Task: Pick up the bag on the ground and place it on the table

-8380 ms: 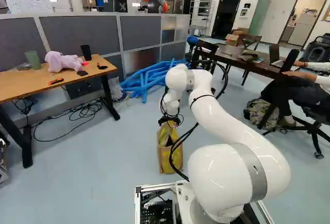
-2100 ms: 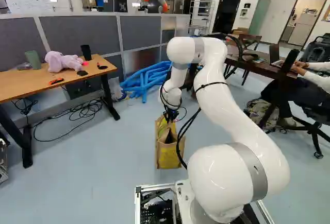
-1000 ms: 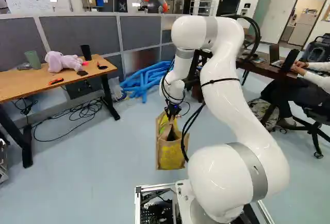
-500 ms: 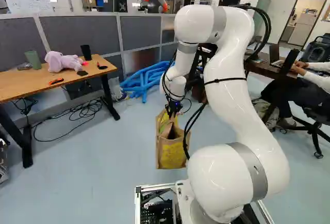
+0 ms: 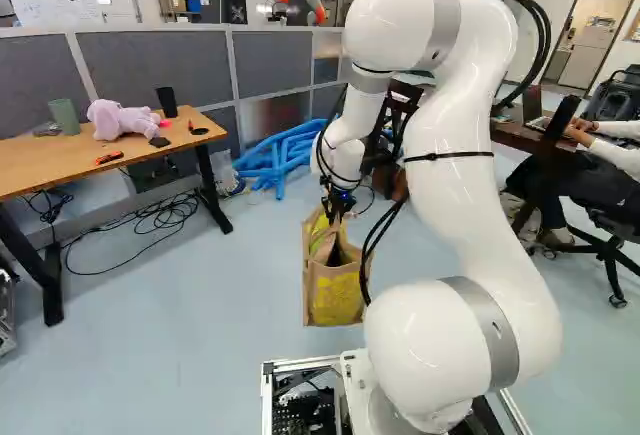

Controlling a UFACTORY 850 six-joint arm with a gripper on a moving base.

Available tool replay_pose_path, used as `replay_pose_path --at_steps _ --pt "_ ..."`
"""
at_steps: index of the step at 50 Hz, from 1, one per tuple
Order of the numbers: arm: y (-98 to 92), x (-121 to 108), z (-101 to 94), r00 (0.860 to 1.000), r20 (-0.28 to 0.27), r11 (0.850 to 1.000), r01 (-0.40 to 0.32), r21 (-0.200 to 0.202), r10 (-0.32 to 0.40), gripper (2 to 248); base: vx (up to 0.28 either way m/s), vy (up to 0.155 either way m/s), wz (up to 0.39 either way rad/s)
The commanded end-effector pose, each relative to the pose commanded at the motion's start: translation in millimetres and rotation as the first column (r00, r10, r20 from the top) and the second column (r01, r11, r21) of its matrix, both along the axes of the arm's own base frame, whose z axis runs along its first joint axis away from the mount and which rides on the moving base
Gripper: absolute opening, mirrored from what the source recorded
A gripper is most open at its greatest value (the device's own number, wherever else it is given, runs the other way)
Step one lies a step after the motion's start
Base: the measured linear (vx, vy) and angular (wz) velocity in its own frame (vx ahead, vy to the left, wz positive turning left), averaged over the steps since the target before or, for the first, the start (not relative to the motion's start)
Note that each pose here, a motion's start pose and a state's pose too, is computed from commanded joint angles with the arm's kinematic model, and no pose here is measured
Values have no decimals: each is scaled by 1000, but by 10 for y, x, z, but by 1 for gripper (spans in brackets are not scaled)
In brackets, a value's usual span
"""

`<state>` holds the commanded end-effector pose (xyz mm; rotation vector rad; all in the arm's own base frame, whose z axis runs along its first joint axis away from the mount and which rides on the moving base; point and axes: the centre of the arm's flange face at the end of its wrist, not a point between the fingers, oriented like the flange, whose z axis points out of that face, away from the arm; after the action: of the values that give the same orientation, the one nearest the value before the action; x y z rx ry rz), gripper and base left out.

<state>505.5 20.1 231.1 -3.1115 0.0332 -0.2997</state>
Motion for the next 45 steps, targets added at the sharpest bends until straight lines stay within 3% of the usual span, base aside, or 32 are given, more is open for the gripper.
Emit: replay_pose_path --at_steps 45 --pt "-6 -293 633 1000 0 1000 -2 6 2 28 0 0 0"
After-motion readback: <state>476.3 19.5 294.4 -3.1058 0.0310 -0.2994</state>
